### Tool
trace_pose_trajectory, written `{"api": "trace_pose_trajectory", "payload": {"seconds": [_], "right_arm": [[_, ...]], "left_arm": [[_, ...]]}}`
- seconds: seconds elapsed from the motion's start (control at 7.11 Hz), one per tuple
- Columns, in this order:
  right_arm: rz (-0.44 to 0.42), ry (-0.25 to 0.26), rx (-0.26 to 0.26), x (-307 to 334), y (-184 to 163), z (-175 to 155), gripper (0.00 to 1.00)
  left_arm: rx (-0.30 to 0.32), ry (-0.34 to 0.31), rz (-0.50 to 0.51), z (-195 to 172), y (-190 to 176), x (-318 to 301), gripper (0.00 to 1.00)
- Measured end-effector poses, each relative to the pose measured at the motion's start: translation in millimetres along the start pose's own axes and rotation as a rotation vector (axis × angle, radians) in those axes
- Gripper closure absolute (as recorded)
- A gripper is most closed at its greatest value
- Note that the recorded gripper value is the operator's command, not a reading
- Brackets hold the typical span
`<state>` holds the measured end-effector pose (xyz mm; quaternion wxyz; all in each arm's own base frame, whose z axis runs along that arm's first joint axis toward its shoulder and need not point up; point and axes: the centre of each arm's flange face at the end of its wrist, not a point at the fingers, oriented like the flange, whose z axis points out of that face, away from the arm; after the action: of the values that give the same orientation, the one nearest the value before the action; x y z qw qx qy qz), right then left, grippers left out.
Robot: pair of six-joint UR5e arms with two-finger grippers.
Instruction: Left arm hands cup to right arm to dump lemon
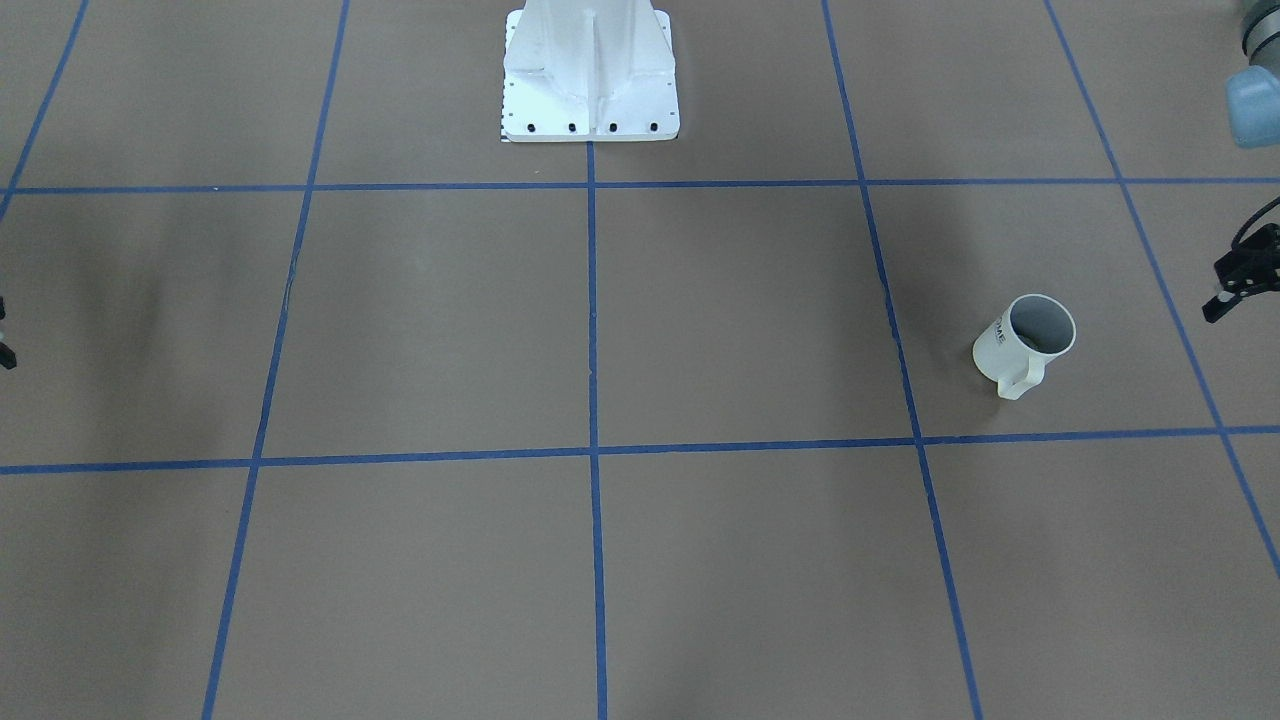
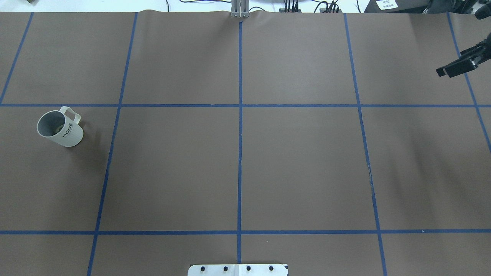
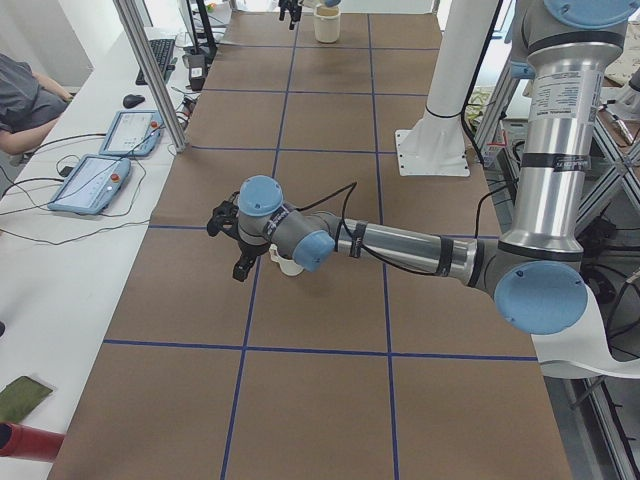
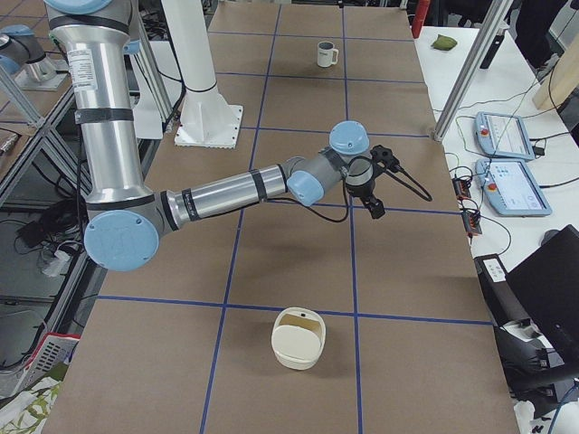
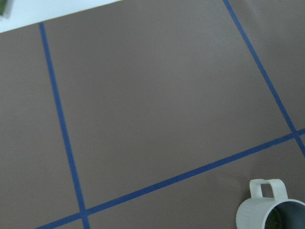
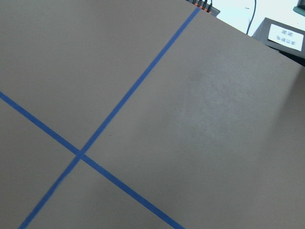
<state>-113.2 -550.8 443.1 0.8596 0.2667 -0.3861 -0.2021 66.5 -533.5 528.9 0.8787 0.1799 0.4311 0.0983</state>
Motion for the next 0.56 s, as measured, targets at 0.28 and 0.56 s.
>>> {"api": "trace_pose_trajectory", "payload": {"seconds": [0.28,0.56], "right_arm": [[0.012,-0.028,0.015,-25.4,-17.5,7.0,0.00],[0.007,-0.038,0.028,-32.8,-20.8,7.8,0.00]], "left_arm": [[-0.013,0.035,-0.101,36.8,7.6,35.6,0.00],[-0.014,0.002,-0.177,76.2,23.6,66.0,0.00]]}}
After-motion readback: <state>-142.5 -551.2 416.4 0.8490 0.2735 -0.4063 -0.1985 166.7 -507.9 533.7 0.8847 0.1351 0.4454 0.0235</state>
